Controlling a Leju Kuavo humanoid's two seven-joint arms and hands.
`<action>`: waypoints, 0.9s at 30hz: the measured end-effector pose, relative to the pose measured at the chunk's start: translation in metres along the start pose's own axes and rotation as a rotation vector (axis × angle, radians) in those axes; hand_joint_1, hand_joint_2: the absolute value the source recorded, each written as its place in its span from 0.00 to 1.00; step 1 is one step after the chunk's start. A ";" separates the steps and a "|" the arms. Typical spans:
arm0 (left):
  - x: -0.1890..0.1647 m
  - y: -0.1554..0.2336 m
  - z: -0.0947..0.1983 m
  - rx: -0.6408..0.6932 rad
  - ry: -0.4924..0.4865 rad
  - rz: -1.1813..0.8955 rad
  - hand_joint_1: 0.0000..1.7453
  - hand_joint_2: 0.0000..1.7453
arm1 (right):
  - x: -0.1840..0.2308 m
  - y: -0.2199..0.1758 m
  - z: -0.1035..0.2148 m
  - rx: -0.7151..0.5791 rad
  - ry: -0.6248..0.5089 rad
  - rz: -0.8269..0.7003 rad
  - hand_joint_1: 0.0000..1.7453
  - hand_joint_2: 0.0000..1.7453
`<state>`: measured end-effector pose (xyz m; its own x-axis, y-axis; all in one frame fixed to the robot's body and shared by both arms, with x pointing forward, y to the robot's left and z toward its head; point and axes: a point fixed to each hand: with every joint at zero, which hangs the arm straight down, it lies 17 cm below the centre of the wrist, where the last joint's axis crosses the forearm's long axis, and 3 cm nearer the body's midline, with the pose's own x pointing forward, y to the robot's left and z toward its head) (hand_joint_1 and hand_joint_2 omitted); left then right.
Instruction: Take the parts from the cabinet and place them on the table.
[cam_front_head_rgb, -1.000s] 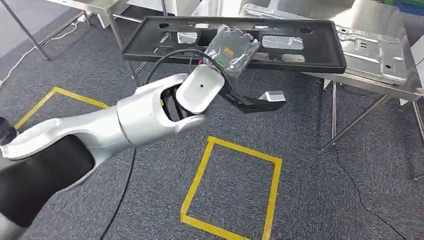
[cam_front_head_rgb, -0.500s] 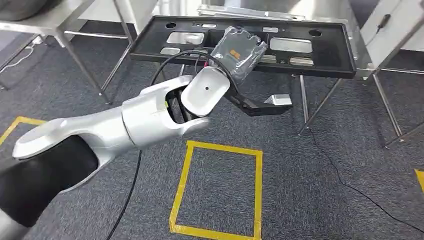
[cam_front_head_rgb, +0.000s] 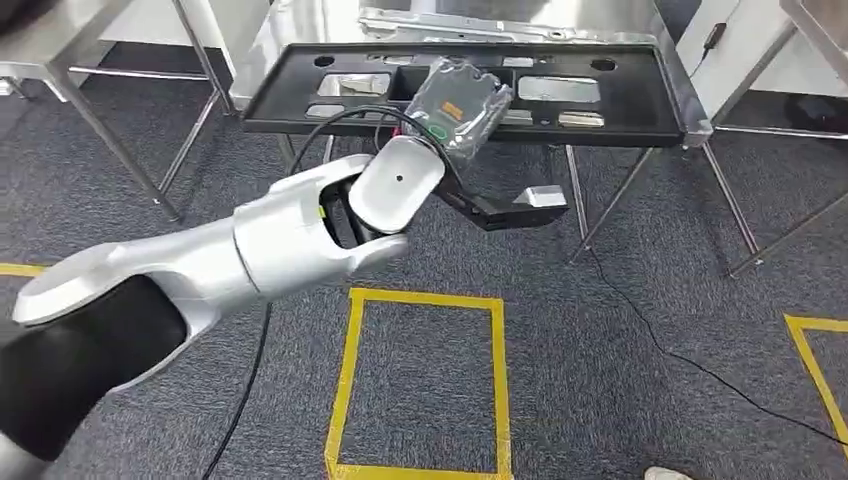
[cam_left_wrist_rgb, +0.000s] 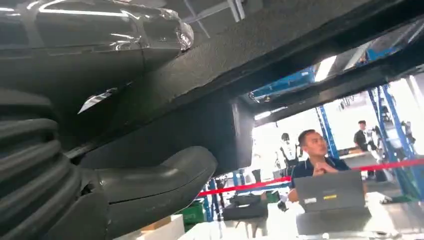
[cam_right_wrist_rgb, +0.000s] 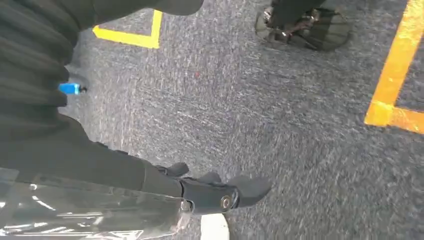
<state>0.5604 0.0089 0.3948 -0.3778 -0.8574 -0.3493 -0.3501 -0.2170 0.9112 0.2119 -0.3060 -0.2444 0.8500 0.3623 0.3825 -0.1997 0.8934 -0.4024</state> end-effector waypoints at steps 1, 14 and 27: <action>-0.001 -0.002 0.000 -0.004 0.005 -0.001 1.00 1.00 | 0.000 0.000 0.000 0.000 0.000 0.000 0.00 1.00; -0.022 -0.007 0.005 -0.028 0.116 -0.037 1.00 1.00 | -0.021 0.006 0.004 0.005 0.028 0.003 0.00 1.00; -0.044 -0.033 0.011 -0.085 0.164 -0.046 1.00 1.00 | -0.016 0.015 0.007 0.020 0.021 0.002 0.00 1.00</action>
<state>0.5787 0.0589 0.3773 -0.2161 -0.9087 -0.3571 -0.2877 -0.2902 0.9127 0.1921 -0.2964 -0.2509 0.8597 0.3587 0.3637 -0.2109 0.8977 -0.3868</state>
